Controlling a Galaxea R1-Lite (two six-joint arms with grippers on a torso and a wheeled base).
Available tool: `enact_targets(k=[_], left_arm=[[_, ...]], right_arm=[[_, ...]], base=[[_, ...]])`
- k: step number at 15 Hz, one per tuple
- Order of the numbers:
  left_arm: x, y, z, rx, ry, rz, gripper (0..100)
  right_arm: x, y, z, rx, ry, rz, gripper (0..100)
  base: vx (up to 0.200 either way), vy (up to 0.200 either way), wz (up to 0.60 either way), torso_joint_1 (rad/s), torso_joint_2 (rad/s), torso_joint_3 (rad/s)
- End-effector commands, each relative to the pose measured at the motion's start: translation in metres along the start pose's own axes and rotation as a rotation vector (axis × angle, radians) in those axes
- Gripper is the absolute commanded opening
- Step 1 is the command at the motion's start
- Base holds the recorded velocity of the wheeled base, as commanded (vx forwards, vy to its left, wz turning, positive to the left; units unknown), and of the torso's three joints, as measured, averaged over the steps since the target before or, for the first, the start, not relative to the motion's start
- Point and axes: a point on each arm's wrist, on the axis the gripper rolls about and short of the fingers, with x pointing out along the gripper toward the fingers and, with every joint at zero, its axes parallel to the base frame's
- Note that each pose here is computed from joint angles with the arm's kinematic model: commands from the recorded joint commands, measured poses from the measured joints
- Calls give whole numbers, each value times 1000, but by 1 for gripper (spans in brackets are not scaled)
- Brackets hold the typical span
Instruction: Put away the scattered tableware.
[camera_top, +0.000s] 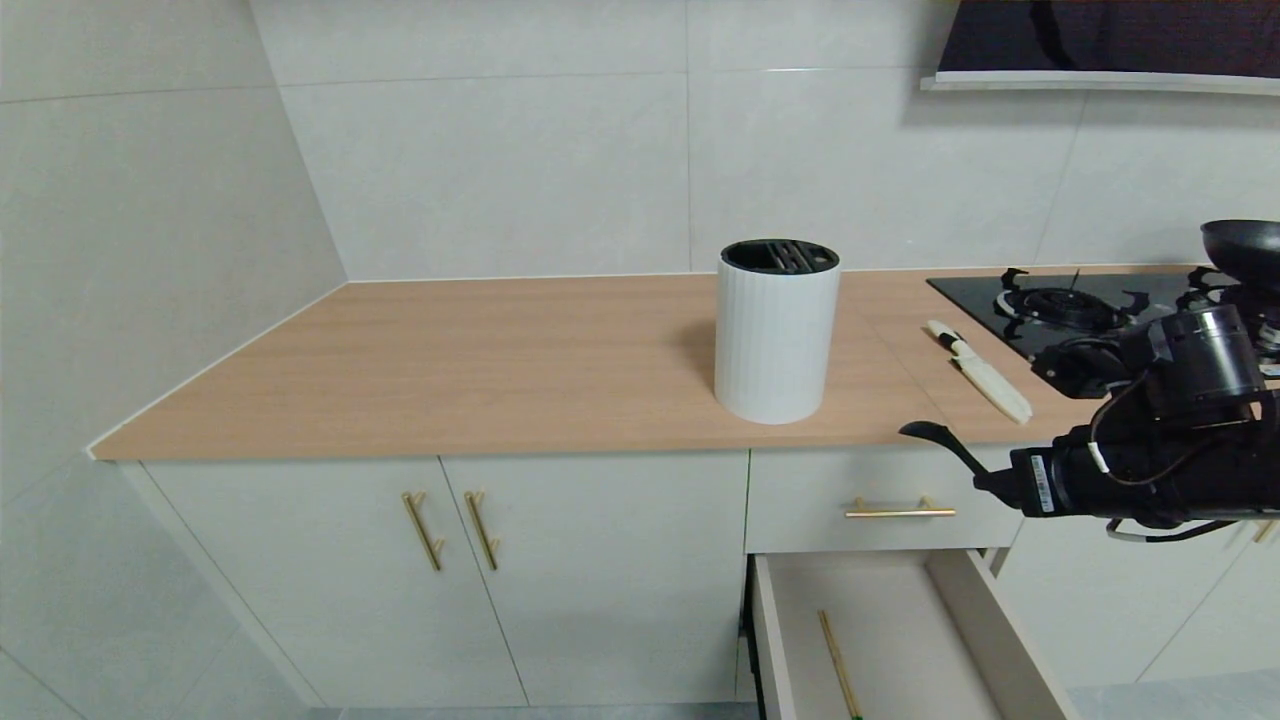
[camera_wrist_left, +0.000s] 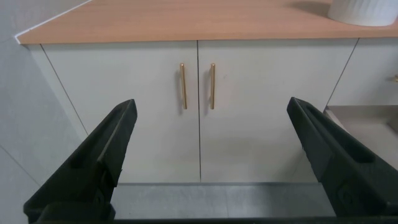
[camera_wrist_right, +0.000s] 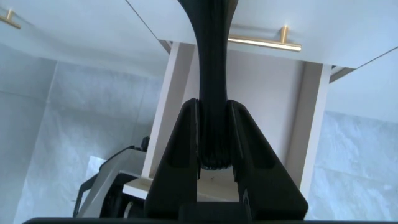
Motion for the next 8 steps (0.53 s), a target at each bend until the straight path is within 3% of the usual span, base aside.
enact_targets(k=[1,4,8], left_arm=[[0,0,0,0,0,0,100],[0,0,0,0,0,0,100],[0,0,0,0,0,0,100]], right_arm=[[1,0,-1,0,5,0,0],[3,-1,-2,1,13,0,0],[6,-1,-2,0,19,-1,0]], base=[[0,0,0,0,0,0],[0,0,0,-37,79,45],[0,0,0,-187,445,249]])
